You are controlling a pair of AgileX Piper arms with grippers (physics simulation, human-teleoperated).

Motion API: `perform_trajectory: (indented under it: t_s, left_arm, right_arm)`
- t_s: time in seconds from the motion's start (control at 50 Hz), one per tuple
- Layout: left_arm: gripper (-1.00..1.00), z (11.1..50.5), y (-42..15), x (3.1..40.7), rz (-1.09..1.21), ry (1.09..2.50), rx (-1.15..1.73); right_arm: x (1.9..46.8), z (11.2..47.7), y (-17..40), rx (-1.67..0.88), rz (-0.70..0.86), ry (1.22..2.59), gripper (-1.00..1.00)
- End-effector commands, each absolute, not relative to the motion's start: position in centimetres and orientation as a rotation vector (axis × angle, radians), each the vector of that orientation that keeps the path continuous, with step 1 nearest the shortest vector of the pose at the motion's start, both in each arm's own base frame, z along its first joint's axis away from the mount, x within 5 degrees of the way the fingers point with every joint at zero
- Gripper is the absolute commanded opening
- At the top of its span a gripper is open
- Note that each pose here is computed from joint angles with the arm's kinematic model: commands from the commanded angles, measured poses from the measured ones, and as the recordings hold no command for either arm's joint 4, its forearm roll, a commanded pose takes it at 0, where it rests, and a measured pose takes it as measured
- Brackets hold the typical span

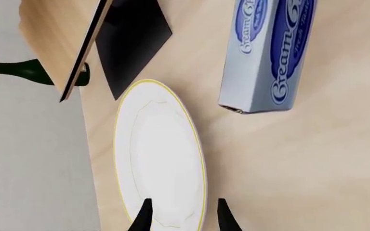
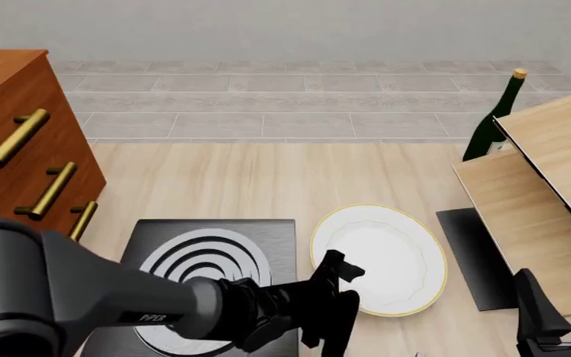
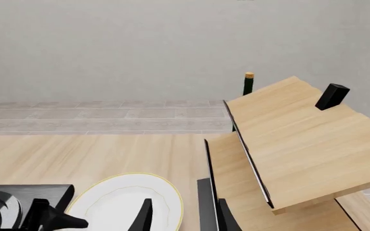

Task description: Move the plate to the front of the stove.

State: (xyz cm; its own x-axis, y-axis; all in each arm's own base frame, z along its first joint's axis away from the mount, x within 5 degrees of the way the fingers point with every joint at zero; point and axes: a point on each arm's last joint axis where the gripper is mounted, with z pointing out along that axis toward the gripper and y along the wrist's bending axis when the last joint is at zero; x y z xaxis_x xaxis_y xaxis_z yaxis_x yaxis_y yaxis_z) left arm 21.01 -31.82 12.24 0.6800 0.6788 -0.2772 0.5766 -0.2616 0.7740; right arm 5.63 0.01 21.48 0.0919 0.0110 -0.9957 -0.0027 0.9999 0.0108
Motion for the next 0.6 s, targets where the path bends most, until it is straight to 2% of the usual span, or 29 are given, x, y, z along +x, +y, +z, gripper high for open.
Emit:
perform_trajectory:
  t_s: [0.02, 0.6]
  left_arm:
    - [1.00, 11.95, -31.90, 21.41, 0.144, 0.977, 1.951]
    - [1.00, 11.54, -31.74, 22.11, 0.161, 0.982, 1.951]
  right_arm:
    - [5.62, 21.49, 0.02, 0.008, 0.013, 1.477, 1.00]
    - [5.62, 21.49, 0.01, 0.008, 0.013, 1.476, 1.00]
